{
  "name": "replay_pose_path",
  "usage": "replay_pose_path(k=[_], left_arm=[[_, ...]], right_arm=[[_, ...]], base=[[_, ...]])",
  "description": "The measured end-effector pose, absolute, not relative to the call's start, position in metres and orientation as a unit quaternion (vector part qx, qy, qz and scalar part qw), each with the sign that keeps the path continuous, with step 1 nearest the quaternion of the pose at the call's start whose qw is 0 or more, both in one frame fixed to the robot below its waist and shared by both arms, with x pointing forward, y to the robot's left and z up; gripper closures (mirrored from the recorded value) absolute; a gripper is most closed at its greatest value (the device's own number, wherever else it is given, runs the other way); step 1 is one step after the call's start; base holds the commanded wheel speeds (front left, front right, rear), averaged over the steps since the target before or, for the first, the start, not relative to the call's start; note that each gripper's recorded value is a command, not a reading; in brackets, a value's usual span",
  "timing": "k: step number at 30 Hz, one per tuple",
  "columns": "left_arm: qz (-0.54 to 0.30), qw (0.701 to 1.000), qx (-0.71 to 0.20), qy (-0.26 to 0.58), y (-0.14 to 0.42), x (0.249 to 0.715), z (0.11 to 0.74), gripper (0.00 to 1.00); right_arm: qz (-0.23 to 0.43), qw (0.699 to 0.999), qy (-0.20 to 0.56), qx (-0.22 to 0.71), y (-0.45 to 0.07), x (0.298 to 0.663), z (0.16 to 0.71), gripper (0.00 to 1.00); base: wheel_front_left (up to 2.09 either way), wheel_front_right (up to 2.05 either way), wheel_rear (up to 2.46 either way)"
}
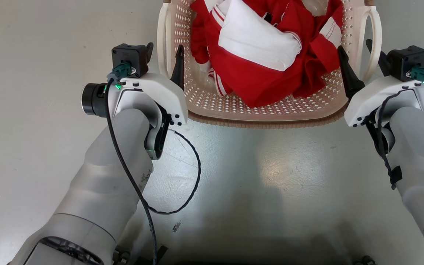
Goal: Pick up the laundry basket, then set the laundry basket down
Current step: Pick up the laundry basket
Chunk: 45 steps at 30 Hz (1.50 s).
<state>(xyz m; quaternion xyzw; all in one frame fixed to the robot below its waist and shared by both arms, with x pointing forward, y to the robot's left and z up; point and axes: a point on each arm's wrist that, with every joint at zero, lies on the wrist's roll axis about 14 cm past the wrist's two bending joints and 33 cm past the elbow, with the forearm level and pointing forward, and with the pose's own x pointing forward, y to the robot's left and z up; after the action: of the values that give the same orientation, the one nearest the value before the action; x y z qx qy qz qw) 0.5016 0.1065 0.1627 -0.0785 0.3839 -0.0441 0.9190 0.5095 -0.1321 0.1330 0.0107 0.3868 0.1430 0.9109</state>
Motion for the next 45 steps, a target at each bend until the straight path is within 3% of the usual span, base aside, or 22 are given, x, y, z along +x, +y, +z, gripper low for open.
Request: replay_pose_path(k=[18, 28, 35, 38, 40, 41, 42, 43, 44, 45], left_arm=[[-0.066, 0.911, -0.053, 0.404, 0.1, 0.496, 0.155, 0.0], [-0.08, 0.907, -0.036, 0.411, 0.095, 0.493, 0.151, 0.0], [-0.092, 0.909, -0.028, 0.406, 0.09, 0.499, 0.154, 0.02], [-0.093, 0.907, -0.026, 0.409, 0.089, 0.498, 0.153, 0.07], [-0.096, 0.907, -0.024, 0.41, 0.088, 0.498, 0.152, 0.1], [-0.097, 0.907, -0.022, 0.41, 0.088, 0.498, 0.152, 0.13], [-0.097, 0.907, -0.02, 0.41, 0.088, 0.499, 0.152, 0.2], [-0.099, 0.907, -0.018, 0.41, 0.088, 0.499, 0.152, 0.49], [-0.098, 0.906, -0.015, 0.411, 0.089, 0.499, 0.151, 0.6], [-0.096, 0.906, -0.01, 0.412, 0.093, 0.499, 0.15, 0.85]], right_arm=[[0.142, 0.908, 0.394, 0.011, -0.133, 0.505, 0.132, 0.04], [0.141, 0.908, 0.394, 0.014, -0.131, 0.503, 0.134, 0.08], [0.141, 0.909, 0.393, 0.013, -0.132, 0.503, 0.136, 0.11], [0.141, 0.908, 0.393, 0.013, -0.132, 0.502, 0.137, 0.11], [0.141, 0.908, 0.393, 0.013, -0.132, 0.502, 0.137, 0.2], [0.142, 0.908, 0.394, 0.013, -0.132, 0.502, 0.137, 0.31], [0.142, 0.908, 0.394, 0.013, -0.131, 0.502, 0.137, 0.52], [0.142, 0.908, 0.394, 0.014, -0.131, 0.501, 0.137, 0.68], [0.141, 0.908, 0.394, 0.013, -0.132, 0.501, 0.136, 0.89], [0.14, 0.908, 0.395, 0.011, -0.133, 0.501, 0.136, 1.0]], base=[[0.0, 0.0, 0.0], [0.0, 0.0, 0.0], [0.0, 0.0, 0.0], [0.0, 0.0, 0.0], [0.0, 0.0, 0.0], [0.0, 0.0, 0.0], [0.0, 0.0, 0.0], [0.0, 0.0, 0.0], [0.0, 0.0, 0.0], [0.0, 0.0, 0.0]])
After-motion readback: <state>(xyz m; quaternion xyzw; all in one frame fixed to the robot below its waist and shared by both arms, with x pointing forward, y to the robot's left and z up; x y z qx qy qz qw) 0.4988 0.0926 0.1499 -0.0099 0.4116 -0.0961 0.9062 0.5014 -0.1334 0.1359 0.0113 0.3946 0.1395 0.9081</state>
